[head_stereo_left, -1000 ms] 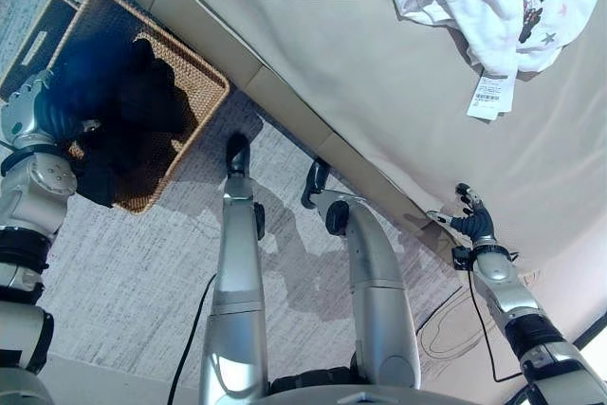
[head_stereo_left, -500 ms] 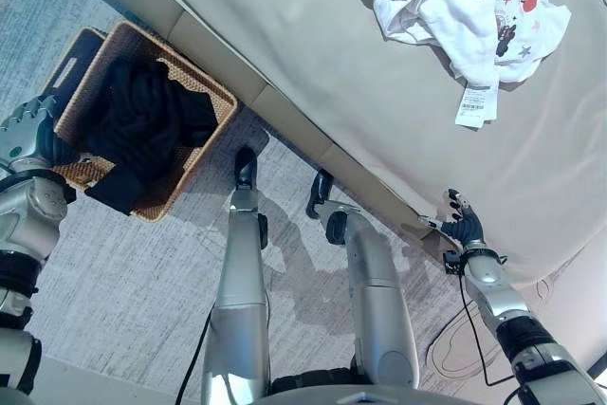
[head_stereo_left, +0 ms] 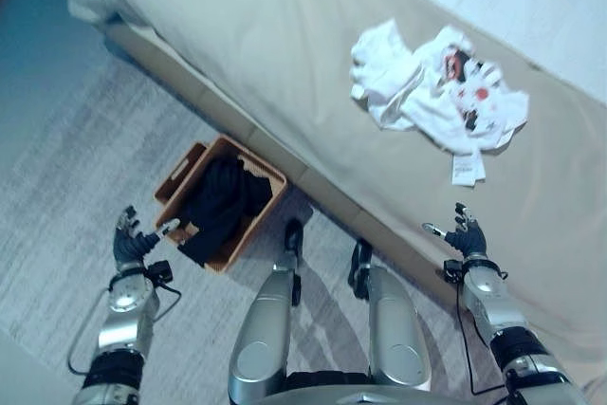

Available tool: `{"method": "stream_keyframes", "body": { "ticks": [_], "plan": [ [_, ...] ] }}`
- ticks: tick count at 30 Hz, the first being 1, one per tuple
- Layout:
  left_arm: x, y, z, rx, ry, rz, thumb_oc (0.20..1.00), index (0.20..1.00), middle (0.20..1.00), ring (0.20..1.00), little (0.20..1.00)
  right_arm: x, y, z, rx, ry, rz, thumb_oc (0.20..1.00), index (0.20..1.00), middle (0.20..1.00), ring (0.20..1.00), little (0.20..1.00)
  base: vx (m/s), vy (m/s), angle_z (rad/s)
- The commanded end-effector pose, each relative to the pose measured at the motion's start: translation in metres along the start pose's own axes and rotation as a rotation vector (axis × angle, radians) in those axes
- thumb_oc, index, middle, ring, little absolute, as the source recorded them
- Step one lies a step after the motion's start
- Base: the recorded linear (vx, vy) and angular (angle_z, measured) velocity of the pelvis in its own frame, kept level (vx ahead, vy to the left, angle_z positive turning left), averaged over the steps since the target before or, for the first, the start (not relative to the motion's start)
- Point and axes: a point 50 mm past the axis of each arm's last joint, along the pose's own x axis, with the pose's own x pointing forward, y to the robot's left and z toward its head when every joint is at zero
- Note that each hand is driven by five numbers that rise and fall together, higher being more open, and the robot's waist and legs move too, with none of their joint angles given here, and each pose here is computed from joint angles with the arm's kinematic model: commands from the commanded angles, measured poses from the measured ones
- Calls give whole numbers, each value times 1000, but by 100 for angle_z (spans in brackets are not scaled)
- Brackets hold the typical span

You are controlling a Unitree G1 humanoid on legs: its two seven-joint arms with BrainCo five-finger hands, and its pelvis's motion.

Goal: Pick up clothes into the bucket

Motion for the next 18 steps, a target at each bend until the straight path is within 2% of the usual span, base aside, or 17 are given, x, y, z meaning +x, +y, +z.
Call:
{"method": "stream_keyframes", "body": {
  "ticks": [1,8,13,18],
  "plan": [
    [-6,-14,-22,-12,48,-29,1000,1000,1000,1000,1000,-5,-21,-11,-21,9,-32,1000,1000,1000,1000,1000,118,-88,-23],
    [-36,-33,-83,45,283,-87,1000,1000,1000,1000,1000,-18,-10,-38,-5,96,-8,1000,1000,1000,1000,1000,106,-90,-7],
    [-64,-35,-117,223,403,-177,1000,1000,1000,1000,1000,-28,-8,-51,-48,122,-17,1000,1000,1000,1000,1000,113,-74,-7],
    [-84,-30,-140,354,494,-213,1000,1000,1000,1000,1000,-30,-8,-44,-66,74,-35,1000,1000,1000,1000,1000,69,-52,-1]
  ]
}}
